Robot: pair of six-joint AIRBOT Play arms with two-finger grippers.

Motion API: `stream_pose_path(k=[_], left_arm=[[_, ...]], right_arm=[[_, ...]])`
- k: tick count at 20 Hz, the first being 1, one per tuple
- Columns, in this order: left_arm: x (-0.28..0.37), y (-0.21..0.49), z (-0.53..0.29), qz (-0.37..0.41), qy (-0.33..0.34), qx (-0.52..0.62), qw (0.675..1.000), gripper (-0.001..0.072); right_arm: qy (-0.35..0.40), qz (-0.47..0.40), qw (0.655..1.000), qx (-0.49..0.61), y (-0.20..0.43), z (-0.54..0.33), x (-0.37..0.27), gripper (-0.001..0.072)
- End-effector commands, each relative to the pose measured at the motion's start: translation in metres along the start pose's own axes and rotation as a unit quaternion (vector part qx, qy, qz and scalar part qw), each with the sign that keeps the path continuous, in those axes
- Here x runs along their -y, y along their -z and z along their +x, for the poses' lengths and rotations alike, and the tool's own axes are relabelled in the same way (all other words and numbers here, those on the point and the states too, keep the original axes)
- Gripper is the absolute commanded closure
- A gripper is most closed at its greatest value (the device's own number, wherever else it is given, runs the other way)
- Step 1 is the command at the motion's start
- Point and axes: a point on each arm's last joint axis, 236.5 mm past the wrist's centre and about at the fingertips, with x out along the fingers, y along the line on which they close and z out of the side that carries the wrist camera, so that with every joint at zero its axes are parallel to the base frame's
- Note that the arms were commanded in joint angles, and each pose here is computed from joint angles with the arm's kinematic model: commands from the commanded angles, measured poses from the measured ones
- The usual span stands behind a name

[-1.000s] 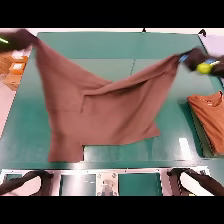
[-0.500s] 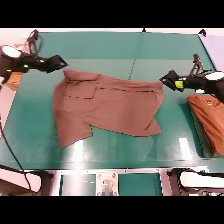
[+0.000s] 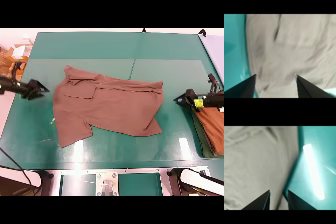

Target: Fold the shirts.

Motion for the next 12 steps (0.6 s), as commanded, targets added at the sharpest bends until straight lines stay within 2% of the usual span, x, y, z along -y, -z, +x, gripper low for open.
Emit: stream_pose_path(k=[1, 9, 10, 11, 12], left_arm=[[-0.032, 0.031, 0.027, -0.045, -0.008, -0.013, 0.999, 0.0144], [-0.014, 0.056, 0.077, -0.061, 0.039, -0.054, 0.996, 0.0144], [-0.006, 0.053, 0.078, -0.055, 0.056, -0.047, 0.996, 0.0177], [0.003, 0.044, 0.077, -0.047, 0.075, -0.032, 0.996, 0.0293], [0.005, 0.04, 0.075, -0.04, 0.078, -0.025, 0.996, 0.0303]], right_arm=[[0.018, 0.042, 0.999, -0.001, 0.038, -0.012, 0.023, 0.0463], [0.013, 0.053, 0.999, 0.002, 0.064, -0.011, 0.021, 0.0454], [0.013, 0.055, 0.998, 0.001, 0.065, -0.011, 0.021, 0.044], [0.013, 0.055, 0.998, -0.001, 0.066, -0.011, 0.021, 0.044], [0.012, 0.057, 0.998, -0.005, 0.068, -0.01, 0.021, 0.0439]])
